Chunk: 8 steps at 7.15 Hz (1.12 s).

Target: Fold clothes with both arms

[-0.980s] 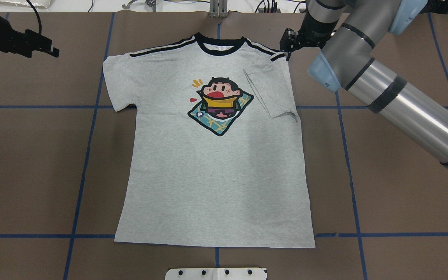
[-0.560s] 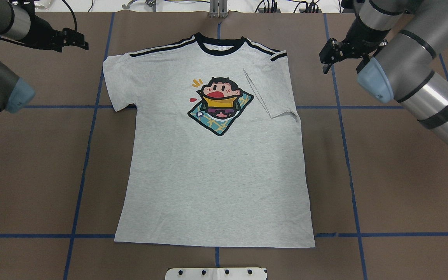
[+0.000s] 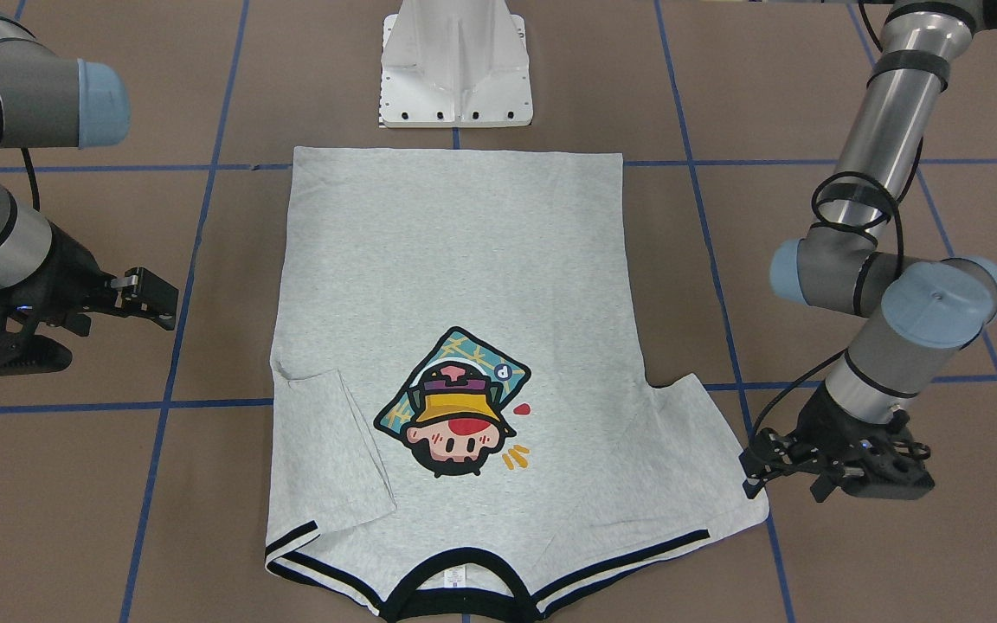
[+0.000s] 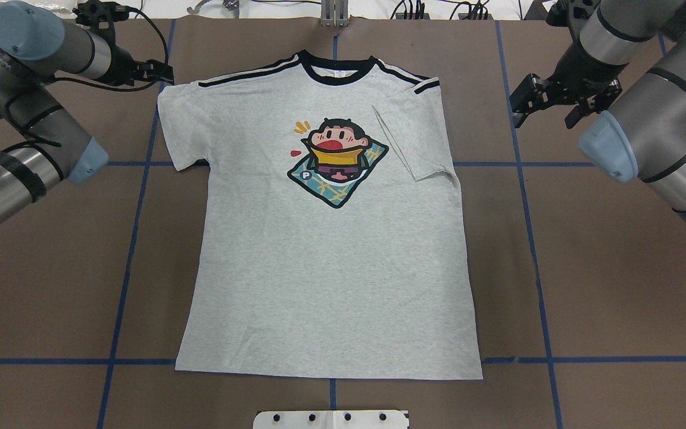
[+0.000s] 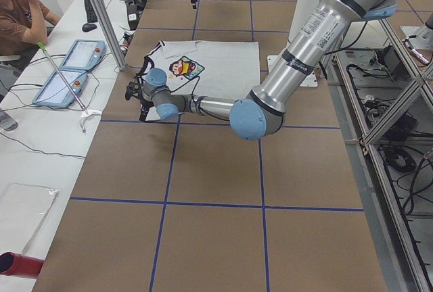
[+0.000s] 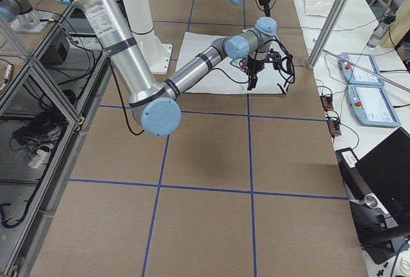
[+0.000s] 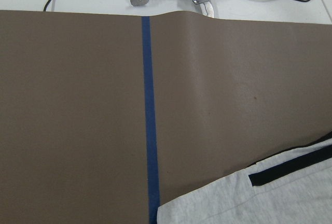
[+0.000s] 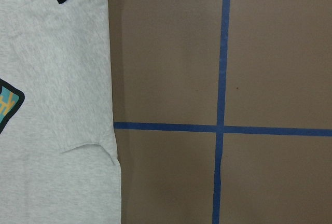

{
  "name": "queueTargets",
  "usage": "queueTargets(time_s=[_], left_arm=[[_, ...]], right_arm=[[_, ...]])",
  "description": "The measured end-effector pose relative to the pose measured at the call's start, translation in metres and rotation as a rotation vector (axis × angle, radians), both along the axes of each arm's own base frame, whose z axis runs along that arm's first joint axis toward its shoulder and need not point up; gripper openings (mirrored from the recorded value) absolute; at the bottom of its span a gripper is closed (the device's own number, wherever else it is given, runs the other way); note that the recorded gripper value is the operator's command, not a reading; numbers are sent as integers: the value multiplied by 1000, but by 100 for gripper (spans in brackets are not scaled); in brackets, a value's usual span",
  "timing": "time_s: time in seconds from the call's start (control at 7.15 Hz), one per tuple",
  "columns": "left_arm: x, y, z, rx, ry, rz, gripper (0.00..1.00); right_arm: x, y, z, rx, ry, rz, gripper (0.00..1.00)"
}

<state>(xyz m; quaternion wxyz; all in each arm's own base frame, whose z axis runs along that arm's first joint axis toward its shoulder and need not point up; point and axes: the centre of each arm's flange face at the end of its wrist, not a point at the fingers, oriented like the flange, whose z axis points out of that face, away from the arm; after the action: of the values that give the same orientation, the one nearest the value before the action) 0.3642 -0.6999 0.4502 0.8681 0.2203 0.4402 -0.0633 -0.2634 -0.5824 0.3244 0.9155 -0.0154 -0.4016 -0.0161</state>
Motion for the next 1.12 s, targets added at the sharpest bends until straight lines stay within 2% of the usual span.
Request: queueTargets(time_s=[0.28, 0.56, 0.98, 1.12], left_arm=[[23, 5, 9, -8, -20, 9, 76], [25, 6, 22, -15, -28, 10, 62], [26, 6, 30, -21, -32, 10, 26], [26, 6, 29, -20, -32, 10, 23]], right_arm=[[-3, -1, -2, -1, -1, 0, 100], [-7, -1, -4, -4, -1, 1, 100], [-9, -1, -4, -5, 0, -1, 100], [-11, -3, -3, -7, 2, -2, 100]])
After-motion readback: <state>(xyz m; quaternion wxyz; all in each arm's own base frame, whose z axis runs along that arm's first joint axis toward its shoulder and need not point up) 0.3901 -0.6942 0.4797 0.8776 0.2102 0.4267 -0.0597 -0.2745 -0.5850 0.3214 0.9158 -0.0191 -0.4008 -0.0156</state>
